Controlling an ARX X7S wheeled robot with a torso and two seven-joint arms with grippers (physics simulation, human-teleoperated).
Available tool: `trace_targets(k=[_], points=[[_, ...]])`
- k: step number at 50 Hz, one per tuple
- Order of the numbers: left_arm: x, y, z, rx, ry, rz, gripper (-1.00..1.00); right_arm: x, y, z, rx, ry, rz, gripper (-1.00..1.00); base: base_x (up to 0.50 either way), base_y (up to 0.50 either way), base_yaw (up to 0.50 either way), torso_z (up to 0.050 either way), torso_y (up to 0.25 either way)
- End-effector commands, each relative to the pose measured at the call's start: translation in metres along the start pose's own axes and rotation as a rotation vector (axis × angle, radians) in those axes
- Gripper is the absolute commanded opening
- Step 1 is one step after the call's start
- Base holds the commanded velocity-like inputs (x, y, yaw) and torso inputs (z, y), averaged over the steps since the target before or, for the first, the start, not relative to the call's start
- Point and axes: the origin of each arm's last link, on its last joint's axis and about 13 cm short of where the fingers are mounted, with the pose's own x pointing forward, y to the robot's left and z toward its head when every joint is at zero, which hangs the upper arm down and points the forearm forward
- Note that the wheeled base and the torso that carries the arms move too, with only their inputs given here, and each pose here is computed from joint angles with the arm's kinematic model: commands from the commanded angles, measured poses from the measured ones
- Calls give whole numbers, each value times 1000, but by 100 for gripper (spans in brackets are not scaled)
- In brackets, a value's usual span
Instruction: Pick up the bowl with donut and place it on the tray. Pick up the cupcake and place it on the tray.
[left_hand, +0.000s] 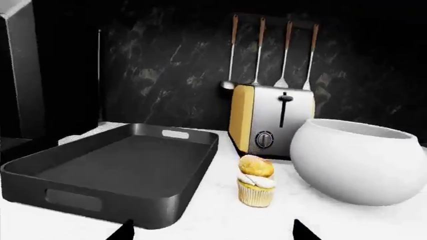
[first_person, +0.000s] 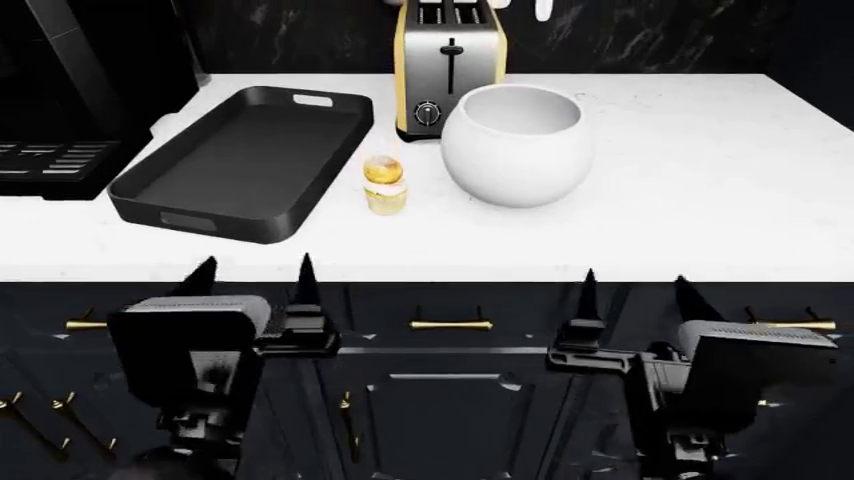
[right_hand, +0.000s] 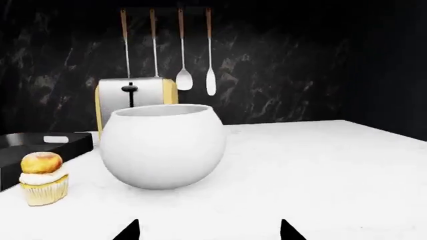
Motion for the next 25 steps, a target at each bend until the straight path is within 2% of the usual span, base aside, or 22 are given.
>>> trace_targets(k=[1, 4, 6, 8, 25], points=[[-11, -15, 114, 73, -148, -264, 100, -20, -11, 116, -86, -204, -54, 100, 0, 0, 0, 0, 0], [-9, -16, 132, 116, -149, -289, 100, -28, -9, 134, -49, -88, 101, 100, 0, 0, 0, 0, 0], [-9, -18, 140, 137, -155, -301, 100, -28, -12, 142, -69, -89, 93, 100, 0, 0, 0, 0, 0], [-11, -20, 143, 120, -167, -316, 100, -30, -15, 142, -64, -88, 77, 100, 0, 0, 0, 0, 0], [-11, -24, 141, 127, -173, -324, 100, -34, -20, 145, -57, -86, 51, 100, 12, 0, 0, 0, 0]])
